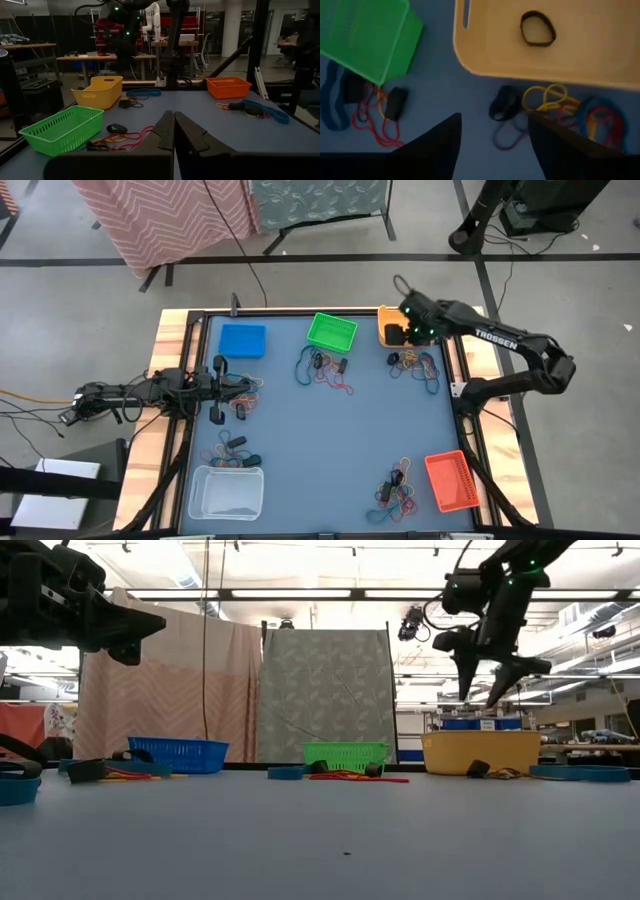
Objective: Sort rubber bands into baskets
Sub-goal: Put the black rubber band into the yellow bin
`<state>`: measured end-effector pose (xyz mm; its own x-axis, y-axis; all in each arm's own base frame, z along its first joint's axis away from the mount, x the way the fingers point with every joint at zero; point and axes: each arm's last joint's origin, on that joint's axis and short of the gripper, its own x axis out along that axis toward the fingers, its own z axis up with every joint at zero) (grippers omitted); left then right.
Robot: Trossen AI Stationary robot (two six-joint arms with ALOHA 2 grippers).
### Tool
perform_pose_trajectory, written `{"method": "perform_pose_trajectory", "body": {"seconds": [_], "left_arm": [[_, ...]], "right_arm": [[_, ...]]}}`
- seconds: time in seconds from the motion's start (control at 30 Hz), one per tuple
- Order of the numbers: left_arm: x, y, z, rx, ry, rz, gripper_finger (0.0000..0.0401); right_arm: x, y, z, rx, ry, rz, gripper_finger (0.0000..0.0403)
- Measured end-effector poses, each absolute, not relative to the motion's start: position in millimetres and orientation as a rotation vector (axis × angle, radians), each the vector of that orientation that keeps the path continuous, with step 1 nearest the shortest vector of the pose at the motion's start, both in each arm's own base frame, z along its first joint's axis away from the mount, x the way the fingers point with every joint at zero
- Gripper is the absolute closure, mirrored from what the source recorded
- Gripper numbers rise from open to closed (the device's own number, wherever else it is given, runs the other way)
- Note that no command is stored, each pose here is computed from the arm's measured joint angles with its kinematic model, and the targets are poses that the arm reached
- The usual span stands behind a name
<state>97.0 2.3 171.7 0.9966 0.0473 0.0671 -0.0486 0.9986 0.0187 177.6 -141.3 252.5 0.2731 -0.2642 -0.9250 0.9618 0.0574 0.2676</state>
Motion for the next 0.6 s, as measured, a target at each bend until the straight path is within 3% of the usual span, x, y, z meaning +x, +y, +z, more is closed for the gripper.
{"method": "perform_pose_trajectory", "body": {"seconds": [0.6], "left_arm": [[97.0,2.3,171.7,0.020,-0.067,0.048,0.0393]], "right_arm": [[210.0,-139.6,177.1,1.279,0.886,-1.334,0.0172]]}}
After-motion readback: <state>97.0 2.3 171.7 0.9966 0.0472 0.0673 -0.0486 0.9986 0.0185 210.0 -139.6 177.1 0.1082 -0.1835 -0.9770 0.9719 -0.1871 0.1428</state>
